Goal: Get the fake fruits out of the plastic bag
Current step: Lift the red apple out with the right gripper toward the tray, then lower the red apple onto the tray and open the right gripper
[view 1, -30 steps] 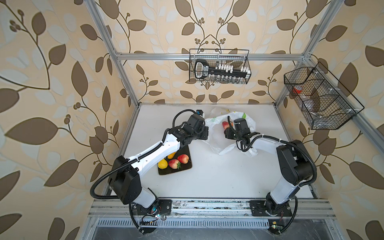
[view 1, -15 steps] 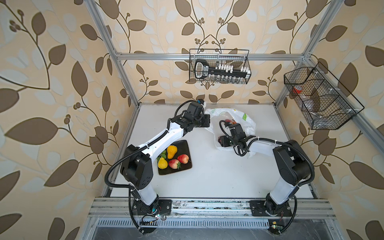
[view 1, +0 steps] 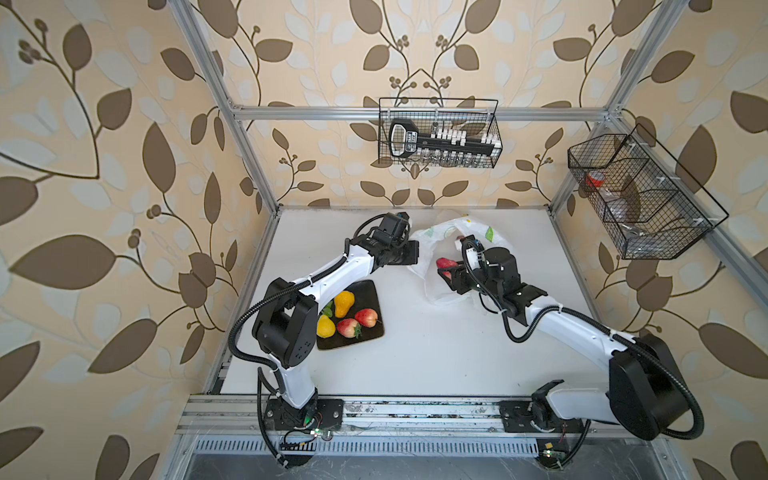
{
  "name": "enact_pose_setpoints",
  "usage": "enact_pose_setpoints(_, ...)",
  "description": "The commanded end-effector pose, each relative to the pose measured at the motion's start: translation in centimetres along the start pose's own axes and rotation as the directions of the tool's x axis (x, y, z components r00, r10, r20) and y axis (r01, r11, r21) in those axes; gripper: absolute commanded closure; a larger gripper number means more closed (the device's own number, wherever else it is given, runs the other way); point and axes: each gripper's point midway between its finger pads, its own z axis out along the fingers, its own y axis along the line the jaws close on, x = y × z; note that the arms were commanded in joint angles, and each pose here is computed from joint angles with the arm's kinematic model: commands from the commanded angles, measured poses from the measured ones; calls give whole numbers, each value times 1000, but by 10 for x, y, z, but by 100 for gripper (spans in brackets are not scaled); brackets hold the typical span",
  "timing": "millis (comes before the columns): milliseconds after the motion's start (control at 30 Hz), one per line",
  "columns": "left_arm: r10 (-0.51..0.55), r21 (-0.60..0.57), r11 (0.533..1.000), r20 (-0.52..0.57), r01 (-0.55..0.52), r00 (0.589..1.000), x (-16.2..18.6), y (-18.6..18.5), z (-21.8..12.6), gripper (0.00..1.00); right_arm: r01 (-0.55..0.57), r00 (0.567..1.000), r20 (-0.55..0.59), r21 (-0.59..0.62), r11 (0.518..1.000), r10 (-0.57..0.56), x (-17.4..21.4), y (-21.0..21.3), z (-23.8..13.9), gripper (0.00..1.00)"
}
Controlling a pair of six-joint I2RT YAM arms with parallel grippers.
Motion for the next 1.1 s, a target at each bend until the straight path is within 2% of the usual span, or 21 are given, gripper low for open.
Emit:
enact_pose_setpoints(0,28,62,998,54,-31,998,-15,-18,-25,71,8,1000,10,-117,993,-7,-3,24,-14,46)
enact_pose_setpoints(33,34,78,996,55,-39,998,-17,-22,-27,56,9,1000,5,-142,990,-8,-3,30,-19,46)
enact_pose_setpoints(67,37,81,996,51,-41,998,-17,-24,-31,46,10,1000,1,-163,987,-10,-3,35,-23,47)
enact_pose_setpoints(133,50,76,996,49,-54,998,-21,-28,-41,32,16,1000,-6,-208,978,-18,-2,49,-32,47)
enact_pose_setpoints(367,97,77,991,156,-110,983,-33,-38,-94,8,64,995,-48,-330,942,-85,13,103,-53,47)
enact_pose_setpoints(467,118,17,992,220,-125,968,-39,-33,-126,4,87,989,-82,-362,928,-125,25,127,-49,47)
enact_pose_setpoints(567,128,-79,991,326,-107,937,-49,-22,-171,2,123,981,-97,-375,919,-171,35,155,-34,47)
enact_pose_setpoints(667,92,-240,971,435,17,896,-56,11,-213,2,123,980,-106,-341,932,-168,39,170,-4,49)
enact_pose_setpoints(767,42,-352,921,521,169,853,-47,45,-251,2,127,975,-140,-288,949,-173,43,184,33,51)
enact_pose_setpoints(833,10,-377,894,559,243,829,-34,60,-268,3,98,980,-150,-230,968,-134,41,185,59,52)
enact_pose_setpoints(933,-45,-383,868,574,317,818,-8,78,-277,3,43,981,-181,-152,987,-70,44,180,93,52)
enact_pose_setpoints(1067,-95,-393,845,558,363,824,22,94,-280,4,17,975,-221,-101,995,-39,55,177,128,51)
